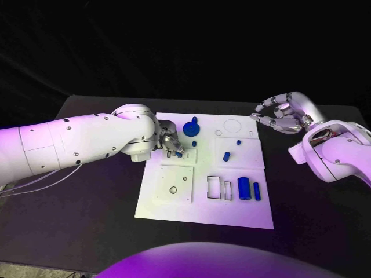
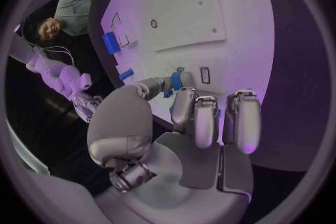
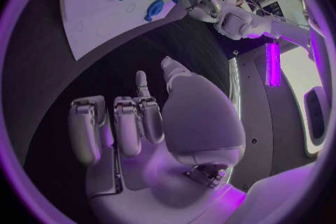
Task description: Assemble the parts on the task board
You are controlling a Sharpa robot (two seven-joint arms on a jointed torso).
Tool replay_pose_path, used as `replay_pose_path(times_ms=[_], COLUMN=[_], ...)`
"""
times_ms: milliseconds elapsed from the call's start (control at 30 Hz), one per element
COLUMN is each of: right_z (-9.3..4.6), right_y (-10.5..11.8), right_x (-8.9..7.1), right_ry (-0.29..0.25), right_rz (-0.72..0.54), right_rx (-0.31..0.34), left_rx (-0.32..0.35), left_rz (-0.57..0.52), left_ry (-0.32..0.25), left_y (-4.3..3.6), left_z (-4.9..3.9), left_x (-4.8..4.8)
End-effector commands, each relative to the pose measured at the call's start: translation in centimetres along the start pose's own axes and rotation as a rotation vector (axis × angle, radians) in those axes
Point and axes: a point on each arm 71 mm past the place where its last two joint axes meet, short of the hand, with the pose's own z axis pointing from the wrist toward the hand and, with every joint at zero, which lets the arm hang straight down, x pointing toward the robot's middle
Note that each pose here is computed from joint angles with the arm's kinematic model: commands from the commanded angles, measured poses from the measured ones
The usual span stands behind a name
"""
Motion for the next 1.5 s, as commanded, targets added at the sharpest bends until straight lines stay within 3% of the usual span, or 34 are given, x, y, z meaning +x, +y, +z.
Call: replay_pose_path(times_ms=[33, 1033, 1500], right_z=[-0.02, -0.06, -0.1], right_y=[0.11, -0.07, -0.11], right_x=[0.11, 0.4, 0.35], right_ry=[0.008, 0.013, 0.012], right_rz=[-0.002, 0.0, 0.0], right_rx=[-0.011, -0.006, -0.005], left_rx=[-0.015, -0.011, -0.023], left_rz=[0.016, -0.026, 0.064], left_ry=[0.028, 0.069, 0.062], left_y=[0.23, 0.15, 0.06], left_z=[0.11, 0.19, 0.2], left_x=[0.44, 0.71, 0.71])
